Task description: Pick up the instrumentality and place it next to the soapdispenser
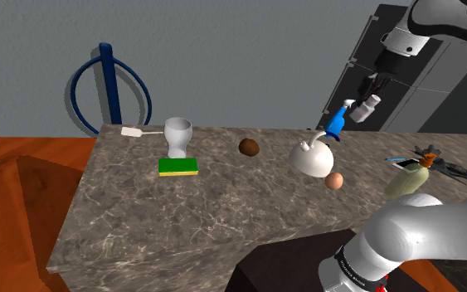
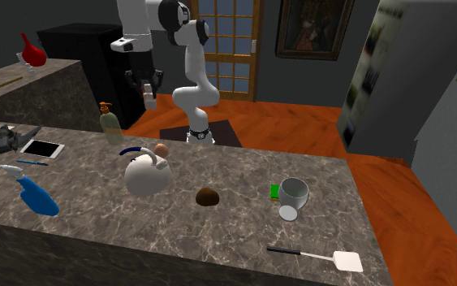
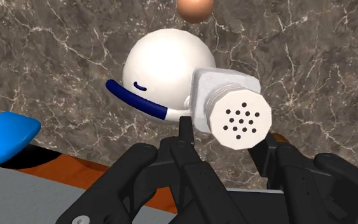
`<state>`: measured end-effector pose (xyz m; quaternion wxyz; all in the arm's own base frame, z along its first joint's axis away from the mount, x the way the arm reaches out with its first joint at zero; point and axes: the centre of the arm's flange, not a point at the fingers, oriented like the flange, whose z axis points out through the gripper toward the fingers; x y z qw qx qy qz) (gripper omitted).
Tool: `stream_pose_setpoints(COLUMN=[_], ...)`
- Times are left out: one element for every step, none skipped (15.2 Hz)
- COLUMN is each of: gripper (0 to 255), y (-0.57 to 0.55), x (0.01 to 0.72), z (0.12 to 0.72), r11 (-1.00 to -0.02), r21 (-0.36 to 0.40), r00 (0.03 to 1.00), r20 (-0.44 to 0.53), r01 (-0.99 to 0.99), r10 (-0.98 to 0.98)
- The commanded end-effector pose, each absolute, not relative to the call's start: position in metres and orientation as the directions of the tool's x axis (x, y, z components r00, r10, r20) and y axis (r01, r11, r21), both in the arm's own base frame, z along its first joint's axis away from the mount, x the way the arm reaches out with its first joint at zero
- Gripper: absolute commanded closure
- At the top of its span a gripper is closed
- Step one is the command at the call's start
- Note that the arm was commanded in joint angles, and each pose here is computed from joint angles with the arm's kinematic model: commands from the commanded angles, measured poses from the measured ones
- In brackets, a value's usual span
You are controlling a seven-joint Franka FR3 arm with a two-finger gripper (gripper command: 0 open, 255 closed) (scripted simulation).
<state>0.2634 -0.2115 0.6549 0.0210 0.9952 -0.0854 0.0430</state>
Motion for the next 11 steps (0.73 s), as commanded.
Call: stream_pose_setpoints(gripper=[255,255,255,255,255,255,255,255,255,255,255], y=[-0.228,-0.237,-0.246,-0.255,-0.263,-0.272,-0.281,-0.289,-0.298,-0.307,-0.316], x=[0.242,0.232,0.222,0.212,0.203,0.193,0.183,0.173,0.163,0.153,0.143], z=[0.656,0.656,0.656,0.656,0.656,0.656,0.656,0.656,0.656,0.656,0.656], r11=[-0.985,-0.985,-0.985,-0.985,-0.985,-0.985,-0.985,-0.985,-0.985,-0.985,-0.985], r21=[0.034,0.034,0.034,0.034,0.034,0.034,0.034,0.034,0.034,0.034,0.034], r00=[0.982,0.982,0.982,0.982,0.982,0.982,0.982,0.982,0.982,0.982,0.982], r20=[0.089,0.089,0.089,0.089,0.089,0.089,0.089,0.089,0.089,0.089,0.089], r01=[-0.171,-0.171,-0.171,-0.171,-0.171,-0.171,-0.171,-0.171,-0.171,-0.171,-0.171], r10=[-0.167,-0.167,-0.167,-0.167,-0.167,-0.167,-0.167,-0.167,-0.167,-0.167,-0.167])
